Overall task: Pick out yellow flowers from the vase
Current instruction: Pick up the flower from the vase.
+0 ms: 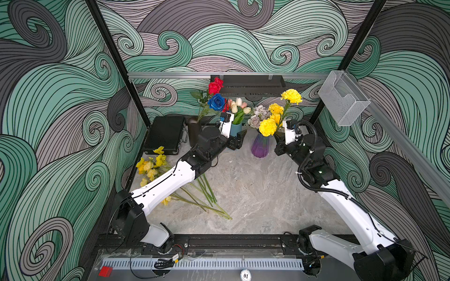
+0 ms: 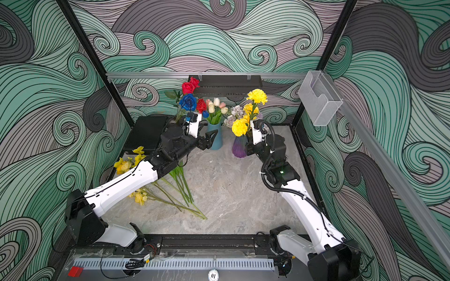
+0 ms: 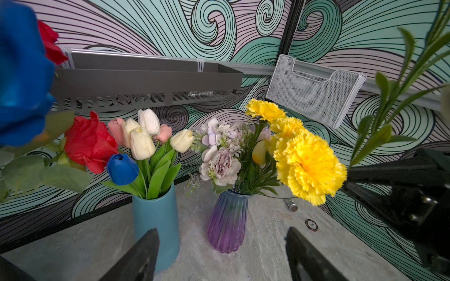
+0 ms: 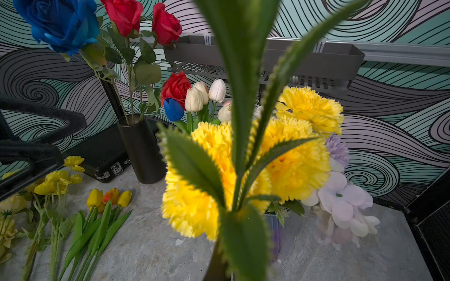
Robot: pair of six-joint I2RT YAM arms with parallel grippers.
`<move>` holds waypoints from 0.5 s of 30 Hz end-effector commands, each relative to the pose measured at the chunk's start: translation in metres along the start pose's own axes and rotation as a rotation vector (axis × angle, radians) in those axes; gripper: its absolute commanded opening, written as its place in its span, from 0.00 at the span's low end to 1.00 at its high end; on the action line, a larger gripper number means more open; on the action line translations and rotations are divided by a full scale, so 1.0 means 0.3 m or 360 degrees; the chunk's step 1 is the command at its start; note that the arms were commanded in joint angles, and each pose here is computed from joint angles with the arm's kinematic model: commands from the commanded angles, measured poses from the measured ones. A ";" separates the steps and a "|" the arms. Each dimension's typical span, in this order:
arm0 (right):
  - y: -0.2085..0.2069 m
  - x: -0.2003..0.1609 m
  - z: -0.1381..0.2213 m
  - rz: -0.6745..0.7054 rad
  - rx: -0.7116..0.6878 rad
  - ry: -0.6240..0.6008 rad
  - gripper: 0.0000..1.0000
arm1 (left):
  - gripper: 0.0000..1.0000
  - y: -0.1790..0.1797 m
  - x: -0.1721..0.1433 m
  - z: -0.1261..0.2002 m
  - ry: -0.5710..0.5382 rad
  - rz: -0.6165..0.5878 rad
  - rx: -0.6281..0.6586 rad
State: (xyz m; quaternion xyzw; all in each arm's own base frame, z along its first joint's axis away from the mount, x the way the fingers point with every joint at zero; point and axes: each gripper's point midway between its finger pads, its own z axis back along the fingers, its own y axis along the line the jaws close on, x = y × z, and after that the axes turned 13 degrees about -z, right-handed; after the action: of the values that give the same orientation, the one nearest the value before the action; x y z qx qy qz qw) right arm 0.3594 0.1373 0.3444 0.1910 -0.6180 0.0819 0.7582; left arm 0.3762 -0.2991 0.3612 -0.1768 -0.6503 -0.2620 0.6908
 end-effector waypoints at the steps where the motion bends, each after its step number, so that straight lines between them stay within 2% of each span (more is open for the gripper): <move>1: 0.006 0.070 0.048 -0.0024 -0.0017 -0.0054 0.00 | 0.80 0.034 0.041 0.043 -0.0049 0.0018 0.0052; 15: 0.033 0.072 0.099 -0.0055 0.0038 -0.0018 0.00 | 0.80 0.037 -0.053 0.069 0.0044 0.0028 0.0059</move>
State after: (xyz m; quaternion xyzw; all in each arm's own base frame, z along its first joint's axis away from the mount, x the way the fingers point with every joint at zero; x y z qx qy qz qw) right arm 0.3425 0.1339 0.3592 0.2051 -0.6109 0.0738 0.7611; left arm 0.3674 -0.2852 0.3421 -0.1685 -0.6374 -0.2587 0.7059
